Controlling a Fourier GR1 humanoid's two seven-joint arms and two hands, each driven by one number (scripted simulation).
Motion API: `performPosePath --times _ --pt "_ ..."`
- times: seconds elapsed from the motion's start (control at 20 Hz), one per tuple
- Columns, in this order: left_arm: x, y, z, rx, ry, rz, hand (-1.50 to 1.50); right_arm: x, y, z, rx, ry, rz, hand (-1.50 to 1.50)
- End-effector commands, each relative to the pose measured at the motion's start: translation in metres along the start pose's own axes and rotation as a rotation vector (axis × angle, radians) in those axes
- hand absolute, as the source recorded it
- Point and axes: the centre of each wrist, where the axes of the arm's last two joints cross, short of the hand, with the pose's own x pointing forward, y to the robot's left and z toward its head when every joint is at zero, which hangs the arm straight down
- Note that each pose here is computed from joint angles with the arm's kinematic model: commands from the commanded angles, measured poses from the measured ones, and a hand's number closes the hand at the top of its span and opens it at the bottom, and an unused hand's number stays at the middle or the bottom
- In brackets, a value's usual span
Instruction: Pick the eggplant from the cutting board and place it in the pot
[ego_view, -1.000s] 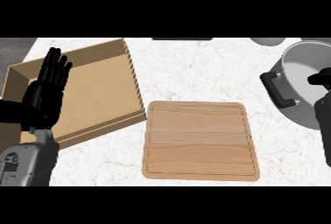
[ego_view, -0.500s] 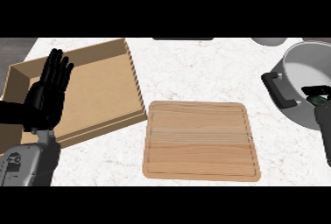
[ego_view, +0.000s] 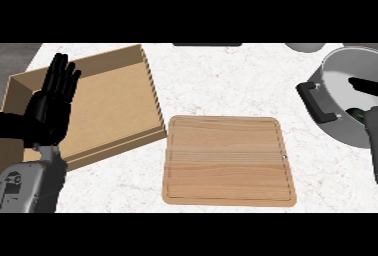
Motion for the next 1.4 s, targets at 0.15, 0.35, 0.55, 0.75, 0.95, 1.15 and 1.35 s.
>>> performPosePath --times 0.15,0.35,0.55,0.75,0.95,1.15,1.35 --pt "-0.011 -0.005 0.020 0.004 0.005 -0.014 0.00 -0.010 -0.024 -0.009 -0.122 0.044 -0.226 -1.50" --pt "-0.016 -0.008 0.012 0.017 0.018 -0.006 0.00 -0.038 -0.040 -0.007 -0.209 0.013 -0.284 -1.50" --pt "0.002 0.010 0.010 0.017 0.015 -0.015 0.00 -0.063 -0.088 -0.013 -0.209 -0.011 -0.355 -1.50" --pt "-0.001 -0.009 0.015 0.008 0.003 0.002 0.00 -0.105 -0.113 0.011 -0.235 0.005 -0.355 -1.50" --pt "0.006 -0.009 0.006 0.035 0.001 -0.015 0.00 -0.131 -0.140 0.015 -0.290 0.014 -0.346 -1.50" --pt "-0.004 -0.002 0.002 0.003 0.015 0.000 0.00 -0.153 -0.185 0.015 -0.257 -0.006 -0.363 -1.50" --pt "0.007 0.014 -0.009 0.012 0.017 -0.004 0.00 -0.174 -0.192 0.026 -0.283 0.001 -0.363 -1.50"
